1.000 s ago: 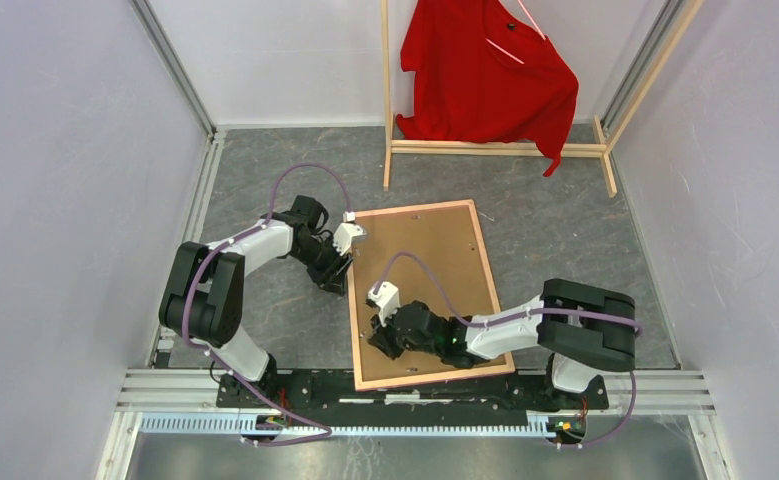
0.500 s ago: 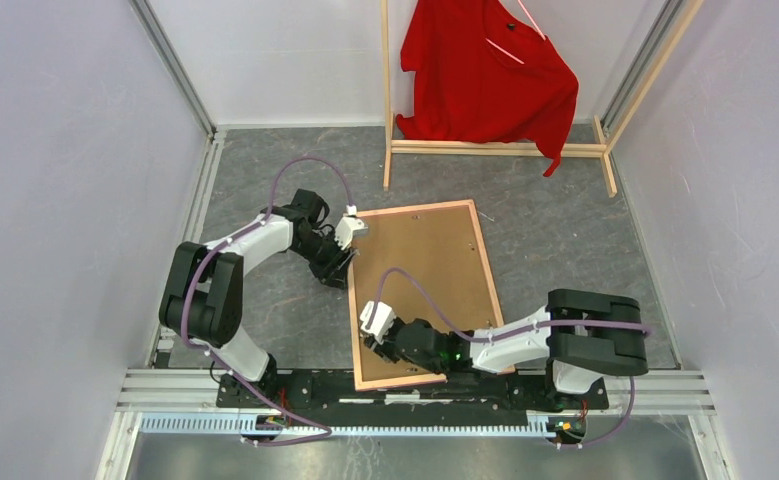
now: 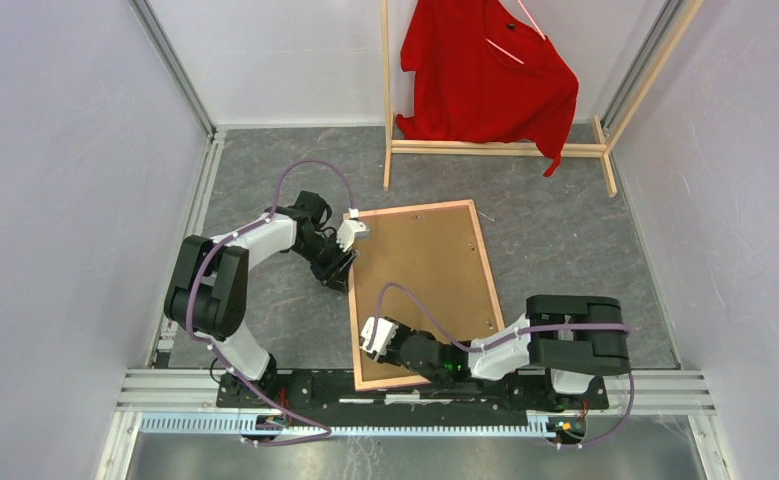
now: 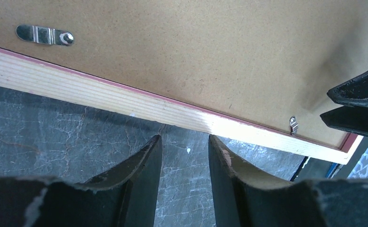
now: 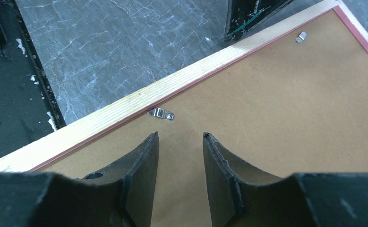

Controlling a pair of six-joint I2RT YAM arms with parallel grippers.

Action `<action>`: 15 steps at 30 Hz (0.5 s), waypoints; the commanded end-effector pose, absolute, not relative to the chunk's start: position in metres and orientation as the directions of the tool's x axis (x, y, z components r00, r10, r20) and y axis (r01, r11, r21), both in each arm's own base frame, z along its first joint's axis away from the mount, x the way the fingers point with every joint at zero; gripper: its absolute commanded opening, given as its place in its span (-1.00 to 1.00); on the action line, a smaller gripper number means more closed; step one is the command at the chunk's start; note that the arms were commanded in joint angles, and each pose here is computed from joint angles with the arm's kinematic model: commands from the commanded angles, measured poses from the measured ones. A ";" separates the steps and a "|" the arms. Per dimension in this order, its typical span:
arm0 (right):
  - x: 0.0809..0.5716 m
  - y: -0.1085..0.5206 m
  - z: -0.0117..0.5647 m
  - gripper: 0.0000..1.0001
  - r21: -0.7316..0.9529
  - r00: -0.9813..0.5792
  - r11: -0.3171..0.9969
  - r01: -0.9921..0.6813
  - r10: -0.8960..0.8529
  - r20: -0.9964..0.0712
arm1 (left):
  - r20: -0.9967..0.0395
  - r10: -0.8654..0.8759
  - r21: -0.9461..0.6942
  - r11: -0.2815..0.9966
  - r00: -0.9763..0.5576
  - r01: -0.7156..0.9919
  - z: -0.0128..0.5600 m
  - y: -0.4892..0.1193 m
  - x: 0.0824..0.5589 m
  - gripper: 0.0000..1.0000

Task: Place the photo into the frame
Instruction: Install the photo frame at the center of the board.

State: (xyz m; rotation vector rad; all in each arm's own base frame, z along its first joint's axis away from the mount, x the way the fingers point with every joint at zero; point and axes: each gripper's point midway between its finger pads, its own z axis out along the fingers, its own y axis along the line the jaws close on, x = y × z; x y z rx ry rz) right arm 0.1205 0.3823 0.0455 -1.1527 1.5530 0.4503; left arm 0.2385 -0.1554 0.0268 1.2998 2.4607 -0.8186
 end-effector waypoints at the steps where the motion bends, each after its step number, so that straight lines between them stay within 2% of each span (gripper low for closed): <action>1: 0.125 0.389 0.061 -0.08 -0.327 0.139 0.475 -0.817 -0.388 -0.911 | -0.473 0.686 -0.338 0.438 -0.552 0.833 0.033 -0.159 0.246 -0.04; 15: 0.116 0.400 0.057 -0.01 -0.363 0.179 0.430 -0.827 -0.411 -0.894 | -0.475 0.687 -0.335 0.438 -0.551 0.834 0.033 -0.159 0.246 -0.05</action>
